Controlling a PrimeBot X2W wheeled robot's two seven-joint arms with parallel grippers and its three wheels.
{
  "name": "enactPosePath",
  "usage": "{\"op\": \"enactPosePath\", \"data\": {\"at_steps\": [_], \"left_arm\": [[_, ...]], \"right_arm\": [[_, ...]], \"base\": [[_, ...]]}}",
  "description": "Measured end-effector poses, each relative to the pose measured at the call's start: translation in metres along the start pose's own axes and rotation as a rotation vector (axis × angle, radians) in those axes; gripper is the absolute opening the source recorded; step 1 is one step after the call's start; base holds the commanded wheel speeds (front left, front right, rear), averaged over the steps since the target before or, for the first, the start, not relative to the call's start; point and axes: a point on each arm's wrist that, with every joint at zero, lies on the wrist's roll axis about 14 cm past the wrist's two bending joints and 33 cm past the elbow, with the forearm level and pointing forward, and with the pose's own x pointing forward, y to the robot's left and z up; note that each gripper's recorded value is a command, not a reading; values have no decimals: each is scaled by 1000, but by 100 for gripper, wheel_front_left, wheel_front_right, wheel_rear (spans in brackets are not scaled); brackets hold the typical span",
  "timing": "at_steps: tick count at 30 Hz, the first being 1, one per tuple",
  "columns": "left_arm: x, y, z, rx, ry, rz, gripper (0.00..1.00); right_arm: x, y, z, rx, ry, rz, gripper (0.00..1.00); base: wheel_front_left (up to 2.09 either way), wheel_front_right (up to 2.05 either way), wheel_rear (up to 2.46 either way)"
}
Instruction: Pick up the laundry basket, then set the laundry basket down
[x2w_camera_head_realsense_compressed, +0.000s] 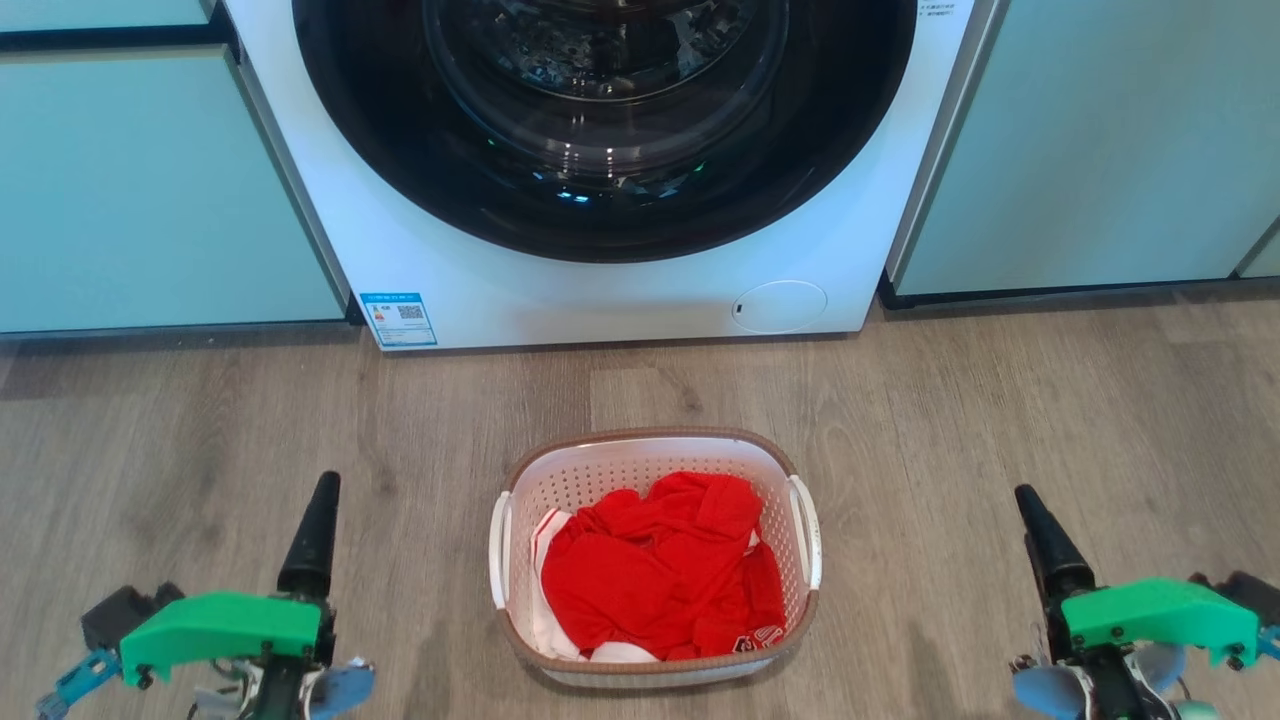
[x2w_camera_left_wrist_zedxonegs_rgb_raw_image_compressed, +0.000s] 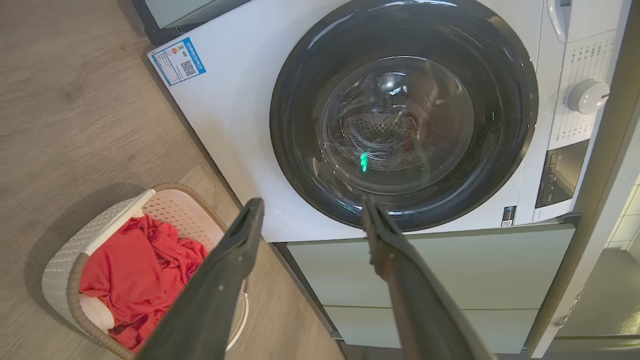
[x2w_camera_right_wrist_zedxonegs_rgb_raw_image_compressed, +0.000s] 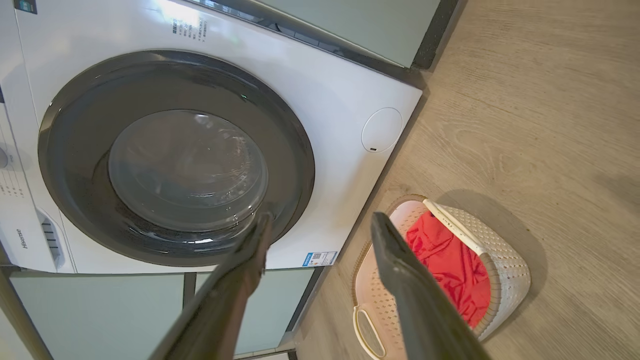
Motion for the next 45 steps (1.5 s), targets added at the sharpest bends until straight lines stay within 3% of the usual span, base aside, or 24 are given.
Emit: {"op": "enactPosePath", "data": {"at_steps": [27,45], "left_arm": [[2,-22,-13,501,-6,-46,100],[-7,-23,-20,741,-19,-57,100]], "right_arm": [[1,26,-19,-410,28,97,100],[-1,38,-19,-627,-5,149,100]], "base": [[0,0,0],[0,0,0]]}}
